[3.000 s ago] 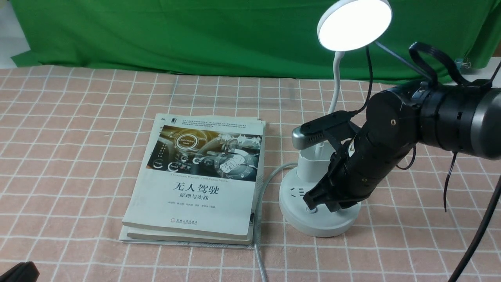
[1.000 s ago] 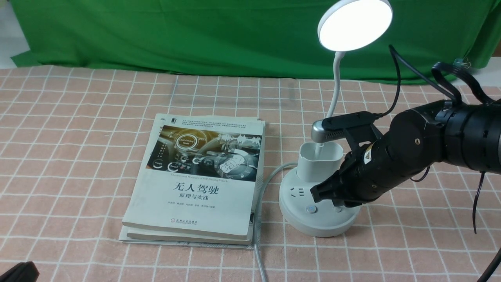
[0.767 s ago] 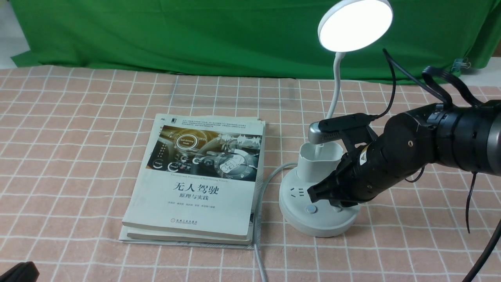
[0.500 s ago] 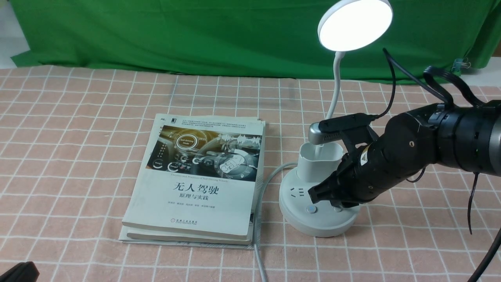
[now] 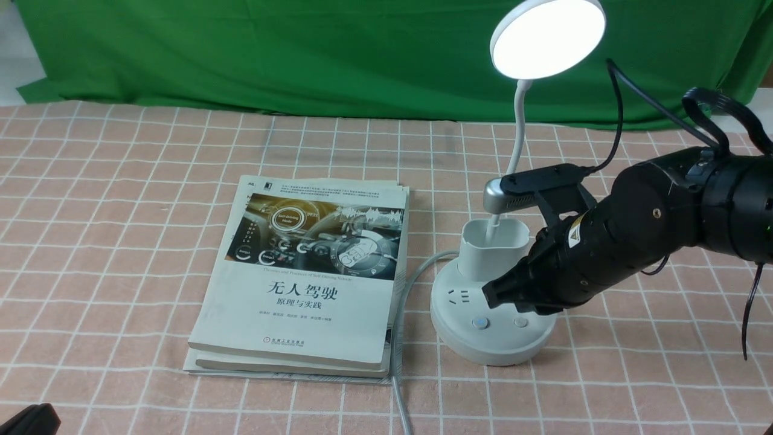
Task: Turn off the table lamp on the pink coffee tablecloth by hand.
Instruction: 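Press the power button on the lamp base to turn the lamp off with the right gripper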
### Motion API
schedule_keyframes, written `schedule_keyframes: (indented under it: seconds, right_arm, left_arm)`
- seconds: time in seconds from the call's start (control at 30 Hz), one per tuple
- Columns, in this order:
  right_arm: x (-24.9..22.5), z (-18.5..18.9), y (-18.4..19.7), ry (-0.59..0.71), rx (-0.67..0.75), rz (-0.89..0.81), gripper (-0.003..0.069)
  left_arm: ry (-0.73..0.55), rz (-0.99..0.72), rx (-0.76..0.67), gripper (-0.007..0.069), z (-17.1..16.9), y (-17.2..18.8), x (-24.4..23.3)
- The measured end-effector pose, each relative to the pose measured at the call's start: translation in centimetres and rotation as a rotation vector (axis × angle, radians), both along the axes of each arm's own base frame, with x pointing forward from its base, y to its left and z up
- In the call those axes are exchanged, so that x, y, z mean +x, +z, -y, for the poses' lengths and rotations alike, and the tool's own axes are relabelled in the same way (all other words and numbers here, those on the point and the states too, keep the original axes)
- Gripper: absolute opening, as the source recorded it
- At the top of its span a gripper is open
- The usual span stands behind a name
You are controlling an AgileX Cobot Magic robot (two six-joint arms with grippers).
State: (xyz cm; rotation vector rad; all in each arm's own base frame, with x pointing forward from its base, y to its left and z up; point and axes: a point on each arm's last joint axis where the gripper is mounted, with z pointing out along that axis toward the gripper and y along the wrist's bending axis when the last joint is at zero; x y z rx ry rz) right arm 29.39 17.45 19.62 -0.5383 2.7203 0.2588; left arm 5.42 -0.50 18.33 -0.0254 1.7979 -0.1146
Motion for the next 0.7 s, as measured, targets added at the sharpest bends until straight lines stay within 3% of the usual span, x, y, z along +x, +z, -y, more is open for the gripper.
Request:
schedule_keyframes:
  seconds: [0.3, 0.7]
  right_arm:
    - [0.3, -0.2, -1.9, 0.005, -0.035, -0.061, 0.0049]
    - [-0.1, 0.1, -0.4, 0.019, -0.019, -0.023, 0.0049]
  left_arm:
    - [0.0, 0.0, 0.0, 0.0006, 0.0, 0.0, 0.0]
    - [0.0, 0.001, 0.0, 0.0006, 0.0, 0.0, 0.0]
